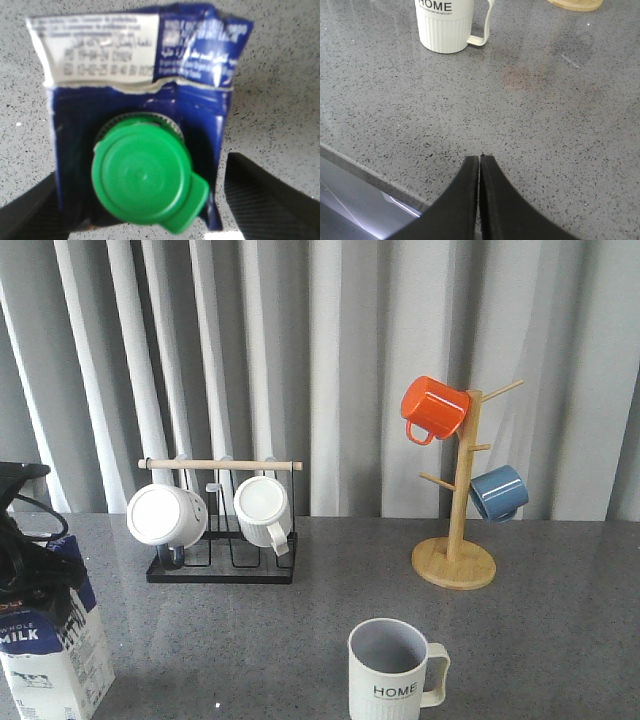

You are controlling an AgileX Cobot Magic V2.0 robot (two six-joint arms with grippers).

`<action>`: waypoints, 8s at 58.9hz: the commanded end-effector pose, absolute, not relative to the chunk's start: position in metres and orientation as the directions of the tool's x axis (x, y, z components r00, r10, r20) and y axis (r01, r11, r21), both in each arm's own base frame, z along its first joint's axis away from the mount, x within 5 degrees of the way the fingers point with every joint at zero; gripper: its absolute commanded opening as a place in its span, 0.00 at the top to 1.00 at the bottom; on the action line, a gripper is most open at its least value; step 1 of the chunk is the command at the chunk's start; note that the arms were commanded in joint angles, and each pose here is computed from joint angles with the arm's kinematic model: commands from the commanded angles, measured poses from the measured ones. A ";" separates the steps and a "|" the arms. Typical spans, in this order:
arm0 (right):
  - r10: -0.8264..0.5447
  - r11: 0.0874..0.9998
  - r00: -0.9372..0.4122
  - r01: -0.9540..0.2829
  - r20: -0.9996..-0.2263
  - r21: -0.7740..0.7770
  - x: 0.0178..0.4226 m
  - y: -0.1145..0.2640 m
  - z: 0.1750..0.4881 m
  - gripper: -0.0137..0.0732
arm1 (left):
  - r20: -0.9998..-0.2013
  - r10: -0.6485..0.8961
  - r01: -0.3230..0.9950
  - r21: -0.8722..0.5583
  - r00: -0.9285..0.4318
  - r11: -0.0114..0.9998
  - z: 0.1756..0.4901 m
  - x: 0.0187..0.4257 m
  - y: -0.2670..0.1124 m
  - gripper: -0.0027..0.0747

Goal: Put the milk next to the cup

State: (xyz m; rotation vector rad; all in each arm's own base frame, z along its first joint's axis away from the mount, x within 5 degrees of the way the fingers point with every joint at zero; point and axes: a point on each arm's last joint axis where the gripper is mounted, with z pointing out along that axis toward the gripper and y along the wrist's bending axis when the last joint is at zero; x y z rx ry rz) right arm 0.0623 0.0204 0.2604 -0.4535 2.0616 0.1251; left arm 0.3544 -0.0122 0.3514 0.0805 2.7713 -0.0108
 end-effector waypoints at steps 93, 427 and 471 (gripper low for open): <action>-0.254 0.924 -0.376 -0.368 -0.891 -0.108 0.066 0.022 0.273 0.85 | -0.688 0.102 0.476 -0.380 -0.719 0.793 0.443 0.339 -0.124 0.98; -0.167 0.943 -0.346 -0.331 -0.923 -0.046 0.068 0.022 0.278 0.85 | -0.969 0.093 0.239 0.149 0.231 0.959 0.334 0.065 -0.018 0.97; -0.169 0.943 -0.350 -0.330 -0.921 -0.047 0.067 0.022 0.278 0.85 | -0.985 -0.080 0.128 -0.061 0.154 0.990 0.223 0.052 -0.006 0.97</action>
